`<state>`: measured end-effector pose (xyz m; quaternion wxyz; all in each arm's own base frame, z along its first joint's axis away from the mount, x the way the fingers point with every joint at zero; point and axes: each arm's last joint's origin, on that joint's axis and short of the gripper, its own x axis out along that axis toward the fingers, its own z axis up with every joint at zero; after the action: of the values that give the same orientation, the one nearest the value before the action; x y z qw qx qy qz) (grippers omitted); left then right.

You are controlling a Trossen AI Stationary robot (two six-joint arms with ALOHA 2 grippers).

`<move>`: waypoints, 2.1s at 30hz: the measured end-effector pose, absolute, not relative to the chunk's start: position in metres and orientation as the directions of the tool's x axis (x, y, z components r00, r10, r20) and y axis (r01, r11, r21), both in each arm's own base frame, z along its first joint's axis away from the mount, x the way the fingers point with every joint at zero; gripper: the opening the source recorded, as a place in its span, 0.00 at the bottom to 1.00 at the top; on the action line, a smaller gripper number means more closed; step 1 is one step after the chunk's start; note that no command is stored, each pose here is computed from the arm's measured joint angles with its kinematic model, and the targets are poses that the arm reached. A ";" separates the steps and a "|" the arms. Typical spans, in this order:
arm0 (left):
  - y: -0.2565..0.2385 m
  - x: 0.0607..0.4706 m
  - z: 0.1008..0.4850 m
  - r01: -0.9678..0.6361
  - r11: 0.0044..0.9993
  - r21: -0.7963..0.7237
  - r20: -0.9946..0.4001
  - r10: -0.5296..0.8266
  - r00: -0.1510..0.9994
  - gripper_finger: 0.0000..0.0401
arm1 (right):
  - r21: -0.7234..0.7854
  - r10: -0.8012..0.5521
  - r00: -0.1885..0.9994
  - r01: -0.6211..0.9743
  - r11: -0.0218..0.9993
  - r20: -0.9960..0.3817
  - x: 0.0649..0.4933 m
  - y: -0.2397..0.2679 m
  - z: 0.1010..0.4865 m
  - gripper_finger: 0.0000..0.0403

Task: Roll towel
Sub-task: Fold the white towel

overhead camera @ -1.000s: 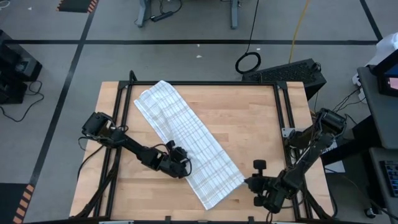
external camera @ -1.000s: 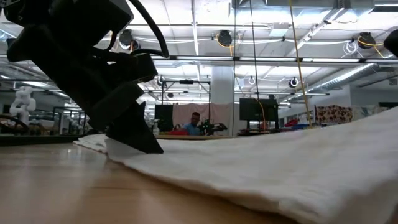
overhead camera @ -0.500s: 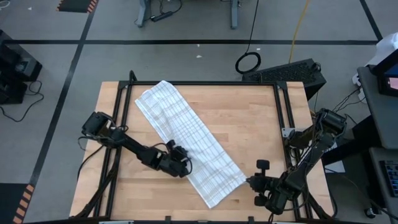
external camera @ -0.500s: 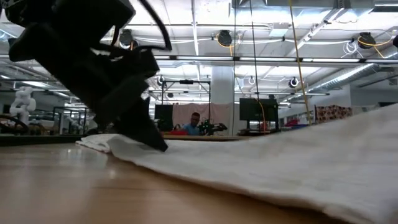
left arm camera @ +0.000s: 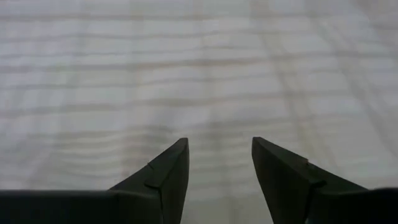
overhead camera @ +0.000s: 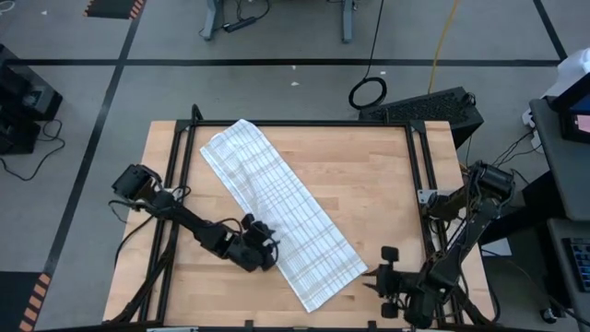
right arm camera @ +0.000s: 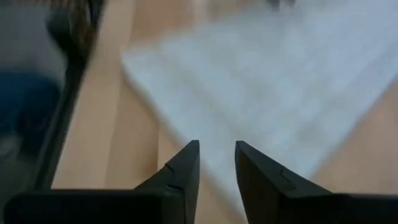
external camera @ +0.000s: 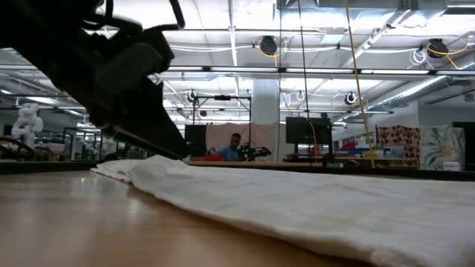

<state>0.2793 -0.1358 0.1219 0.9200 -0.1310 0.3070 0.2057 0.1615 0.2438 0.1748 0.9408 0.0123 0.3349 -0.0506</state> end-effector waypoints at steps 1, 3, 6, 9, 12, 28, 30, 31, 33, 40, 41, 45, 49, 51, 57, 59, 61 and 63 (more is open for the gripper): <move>-0.134 0.279 0.121 -0.491 0.864 -0.115 -0.615 0.326 0.718 0.45 | -0.036 -0.103 0.809 0.101 0.994 -0.579 0.166 0.245 0.174 0.22; -0.128 0.278 0.120 -0.553 0.826 -0.112 -0.604 0.385 0.698 0.45 | -0.083 -0.137 0.845 0.110 0.990 -0.516 0.178 0.243 0.168 0.19; -0.118 0.277 0.124 -0.616 0.782 -0.097 -0.587 0.455 0.670 0.45 | -0.129 -0.184 0.863 0.140 0.982 -0.470 0.200 0.233 0.155 0.13; -0.105 0.278 0.129 -0.652 0.755 -0.069 -0.595 0.494 0.635 0.45 | -0.146 -0.163 0.860 0.104 0.984 -0.483 0.225 0.220 0.142 0.05; -0.091 0.277 0.136 -0.679 0.733 -0.039 -0.603 0.524 0.601 0.45 | -0.154 -0.109 0.841 0.031 0.988 -0.530 0.247 0.204 0.134 0.01; 0.030 0.279 0.145 -0.660 0.723 0.205 -0.757 0.545 0.361 0.30 | 0.011 -0.026 0.787 0.041 0.999 -0.617 0.313 0.137 0.084 0.00; 0.046 0.273 0.140 -0.660 0.712 0.242 -0.757 0.563 0.330 0.27 | 0.056 -0.032 0.786 0.084 0.995 -0.618 0.313 0.140 0.076 0.00; 0.054 0.270 0.137 -0.658 0.709 0.252 -0.760 0.566 0.319 0.26 | 0.077 -0.031 0.786 0.100 0.992 -0.618 0.312 0.143 0.073 0.00; 0.069 0.265 0.130 -0.657 0.718 0.229 -0.773 0.544 0.326 0.24 | 0.124 -0.018 0.795 0.116 0.985 -0.606 0.310 0.150 0.069 0.00; 0.106 0.262 0.108 -0.616 0.782 0.092 -0.780 0.442 0.444 0.20 | 0.206 -0.053 0.834 0.196 0.959 -0.549 0.303 0.174 0.065 0.00; 0.108 0.264 0.107 -0.604 0.792 0.091 -0.770 0.440 0.461 0.19 | 0.205 -0.059 0.836 0.201 0.958 -0.545 0.302 0.176 0.065 0.00; 0.114 0.276 0.105 -0.511 0.857 0.068 -0.694 0.409 0.593 0.19 | 0.195 -0.086 0.842 0.221 0.955 -0.532 0.300 0.179 0.065 0.00; 0.115 0.289 0.118 -0.427 0.903 0.040 -0.592 0.365 0.718 0.19 | 0.204 -0.088 0.849 0.224 0.953 -0.520 0.301 0.179 0.067 0.00; 0.115 0.289 0.128 -0.434 0.901 0.031 -0.595 0.365 0.716 0.19 | 0.207 -0.088 0.854 0.222 0.953 -0.512 0.303 0.178 0.068 0.00; 0.110 0.273 0.166 -0.582 0.806 -0.105 -0.646 0.390 0.656 0.19 | 0.171 -0.110 0.865 0.218 0.961 -0.489 0.303 0.173 0.093 0.00; 0.107 0.261 0.175 -0.645 0.754 -0.121 -0.677 0.413 0.610 0.19 | 0.173 -0.124 0.875 0.229 0.958 -0.468 0.304 0.167 0.114 0.00; 0.104 0.248 0.183 -0.718 0.692 -0.078 -0.705 0.471 0.530 0.19 | 0.157 -0.146 0.869 0.246 0.957 -0.472 0.301 0.159 0.134 0.02; 0.106 0.234 0.191 -0.812 0.584 -0.004 -0.700 0.578 0.419 0.19 | 0.138 -0.162 0.863 0.257 0.957 -0.479 0.298 0.148 0.151 0.04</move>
<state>0.2342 0.1057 0.1911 0.8241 -0.1742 0.3357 0.4218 0.2980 0.1484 0.1511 0.9599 0.0990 0.2383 -0.1091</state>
